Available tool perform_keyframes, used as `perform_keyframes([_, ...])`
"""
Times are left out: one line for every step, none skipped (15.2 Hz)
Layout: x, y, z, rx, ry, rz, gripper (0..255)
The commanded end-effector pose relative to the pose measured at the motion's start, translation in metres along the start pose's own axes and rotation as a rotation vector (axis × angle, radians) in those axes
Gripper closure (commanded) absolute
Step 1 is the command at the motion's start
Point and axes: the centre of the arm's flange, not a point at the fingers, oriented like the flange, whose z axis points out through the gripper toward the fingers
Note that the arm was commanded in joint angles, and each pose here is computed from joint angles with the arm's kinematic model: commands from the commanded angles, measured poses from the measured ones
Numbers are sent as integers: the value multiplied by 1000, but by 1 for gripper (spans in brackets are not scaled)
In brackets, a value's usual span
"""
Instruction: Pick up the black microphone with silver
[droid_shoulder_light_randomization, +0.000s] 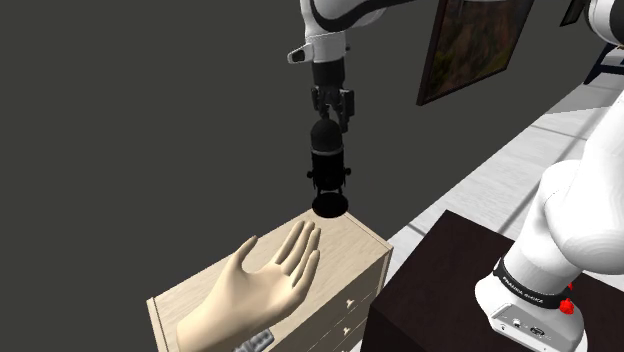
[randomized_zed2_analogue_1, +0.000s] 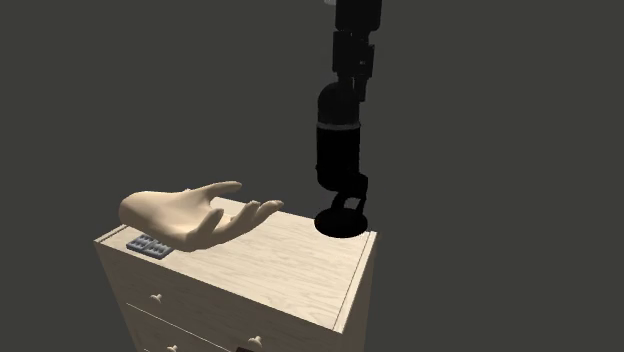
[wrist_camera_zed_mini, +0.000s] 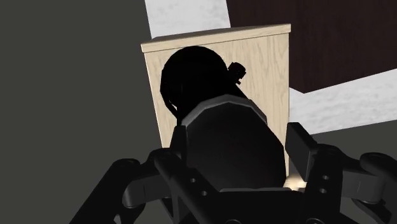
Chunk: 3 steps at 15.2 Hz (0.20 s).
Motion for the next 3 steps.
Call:
perform_keyframes([-1,-1,-13,-5,2,1,255])
perform_keyframes([-1,-1,-14,-5,2,1,255])
perform_keyframes([-1,-1,-14,-5,2,1,255])
